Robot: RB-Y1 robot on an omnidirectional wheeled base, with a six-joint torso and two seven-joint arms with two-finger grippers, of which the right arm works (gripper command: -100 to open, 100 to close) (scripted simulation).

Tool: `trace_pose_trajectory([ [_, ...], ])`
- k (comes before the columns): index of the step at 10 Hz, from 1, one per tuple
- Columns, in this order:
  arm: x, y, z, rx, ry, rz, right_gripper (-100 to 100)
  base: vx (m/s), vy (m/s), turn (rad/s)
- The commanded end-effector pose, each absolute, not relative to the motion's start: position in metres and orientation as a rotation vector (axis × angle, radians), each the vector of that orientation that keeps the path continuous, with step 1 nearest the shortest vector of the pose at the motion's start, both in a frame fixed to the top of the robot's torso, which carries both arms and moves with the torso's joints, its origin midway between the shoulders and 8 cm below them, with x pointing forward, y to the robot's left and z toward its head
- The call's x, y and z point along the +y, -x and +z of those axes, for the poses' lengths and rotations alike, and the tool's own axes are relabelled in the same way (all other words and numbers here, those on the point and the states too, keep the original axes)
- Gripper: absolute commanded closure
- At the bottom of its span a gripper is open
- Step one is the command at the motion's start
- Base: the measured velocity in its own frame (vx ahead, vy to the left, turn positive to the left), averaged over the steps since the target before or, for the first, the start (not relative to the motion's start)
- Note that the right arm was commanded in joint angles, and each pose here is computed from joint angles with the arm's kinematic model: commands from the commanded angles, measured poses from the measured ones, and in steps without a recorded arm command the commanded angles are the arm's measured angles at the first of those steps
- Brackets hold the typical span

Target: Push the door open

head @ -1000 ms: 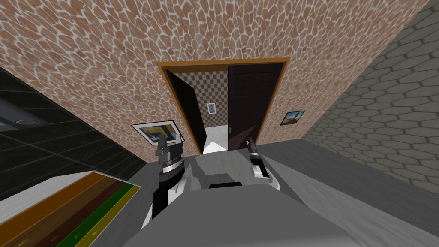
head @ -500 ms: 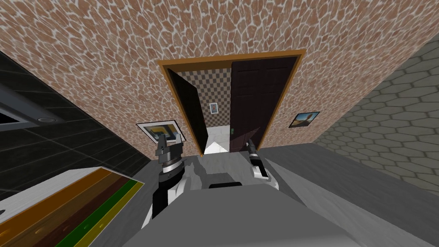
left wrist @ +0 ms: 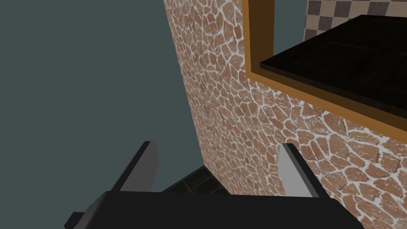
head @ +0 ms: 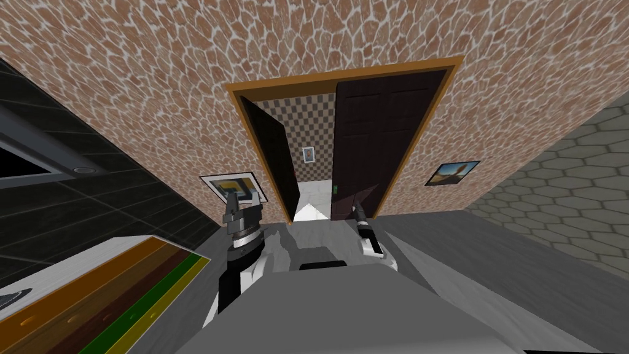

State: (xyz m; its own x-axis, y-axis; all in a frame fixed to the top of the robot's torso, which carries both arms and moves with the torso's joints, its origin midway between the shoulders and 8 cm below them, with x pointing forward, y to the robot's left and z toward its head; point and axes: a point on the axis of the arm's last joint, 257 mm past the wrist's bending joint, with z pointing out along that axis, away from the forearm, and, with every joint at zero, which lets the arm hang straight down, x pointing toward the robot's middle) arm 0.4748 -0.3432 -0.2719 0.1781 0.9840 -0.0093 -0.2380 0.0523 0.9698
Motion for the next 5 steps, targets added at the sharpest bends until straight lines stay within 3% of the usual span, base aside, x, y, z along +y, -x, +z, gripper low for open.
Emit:
trace_pose_trajectory([
  [1,-0.345,-0.476,-0.282,0.928,-1.101,1.156,-100,0.072,-0.021,0.094],
  [5,-0.348,-0.478,-0.307,0.955,-1.143,1.135,-100,0.095,-0.031,0.097],
])
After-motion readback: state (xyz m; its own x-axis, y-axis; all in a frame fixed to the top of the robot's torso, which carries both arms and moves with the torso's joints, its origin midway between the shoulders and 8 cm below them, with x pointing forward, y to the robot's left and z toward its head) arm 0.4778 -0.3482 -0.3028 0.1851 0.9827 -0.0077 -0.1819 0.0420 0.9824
